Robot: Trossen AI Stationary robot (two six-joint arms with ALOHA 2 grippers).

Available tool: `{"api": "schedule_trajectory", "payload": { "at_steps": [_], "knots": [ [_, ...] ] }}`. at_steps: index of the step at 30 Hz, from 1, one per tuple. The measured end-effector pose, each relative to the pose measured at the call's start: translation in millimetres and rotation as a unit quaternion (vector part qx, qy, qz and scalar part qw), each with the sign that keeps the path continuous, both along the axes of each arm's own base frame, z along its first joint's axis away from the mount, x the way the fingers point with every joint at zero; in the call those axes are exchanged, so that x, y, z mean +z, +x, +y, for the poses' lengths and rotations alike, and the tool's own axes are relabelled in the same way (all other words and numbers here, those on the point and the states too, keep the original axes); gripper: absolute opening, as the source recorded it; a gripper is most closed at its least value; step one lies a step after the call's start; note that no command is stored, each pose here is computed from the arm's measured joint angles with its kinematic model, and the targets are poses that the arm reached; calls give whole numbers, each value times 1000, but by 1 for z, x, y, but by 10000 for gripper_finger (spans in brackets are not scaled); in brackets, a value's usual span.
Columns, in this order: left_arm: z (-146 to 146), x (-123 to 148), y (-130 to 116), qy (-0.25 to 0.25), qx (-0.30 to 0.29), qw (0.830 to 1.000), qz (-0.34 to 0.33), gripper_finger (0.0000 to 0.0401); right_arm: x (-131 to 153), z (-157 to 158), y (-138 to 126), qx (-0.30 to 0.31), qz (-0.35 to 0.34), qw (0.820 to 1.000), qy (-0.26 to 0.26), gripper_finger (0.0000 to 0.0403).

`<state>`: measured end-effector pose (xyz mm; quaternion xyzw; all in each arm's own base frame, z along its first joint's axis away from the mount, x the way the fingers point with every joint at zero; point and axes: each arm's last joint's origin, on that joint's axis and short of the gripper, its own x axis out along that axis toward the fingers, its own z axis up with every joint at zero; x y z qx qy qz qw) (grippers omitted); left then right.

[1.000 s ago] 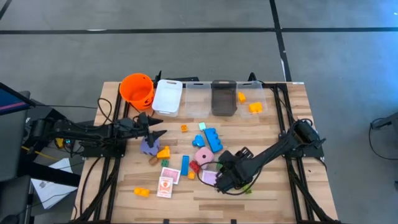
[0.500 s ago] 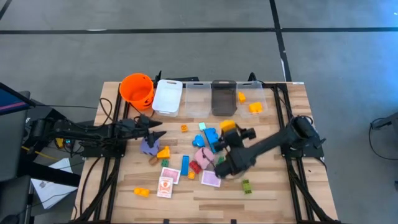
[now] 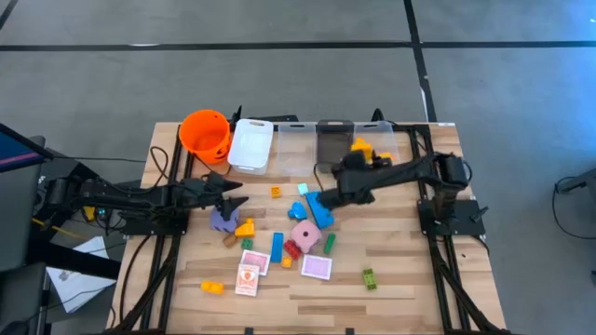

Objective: Pick & Place Toys
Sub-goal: Put the big yellow game piece into the right transparent bin

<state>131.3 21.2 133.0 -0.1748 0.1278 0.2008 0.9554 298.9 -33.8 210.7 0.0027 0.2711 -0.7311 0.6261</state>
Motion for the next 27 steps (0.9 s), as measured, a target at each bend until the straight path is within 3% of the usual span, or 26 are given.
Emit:
{"api": "schedule_trajectory", "payload": {
  "at_steps": [7, 12, 17, 21, 27],
  "knots": [
    [2, 16, 3, 71, 7, 996, -60, 301, 36, -19, -21, 60, -14, 998, 17, 270],
    [2, 26, 4, 134, 13, 987, -88, 301, 46, -31, -52, 102, -47, 993, 43, 270],
    [4, 32, 4, 179, 32, 978, -99, 301, 29, -39, -86, 123, -119, 984, 48, 270],
    [5, 34, 3, 199, 59, 974, -93, 301, 9, -46, -98, 138, -209, 968, 24, 270],
    [7, 34, 1, 207, 102, 969, -83, 301, -17, -57, -106, 119, -206, 971, -6, 283]
  ]
}}
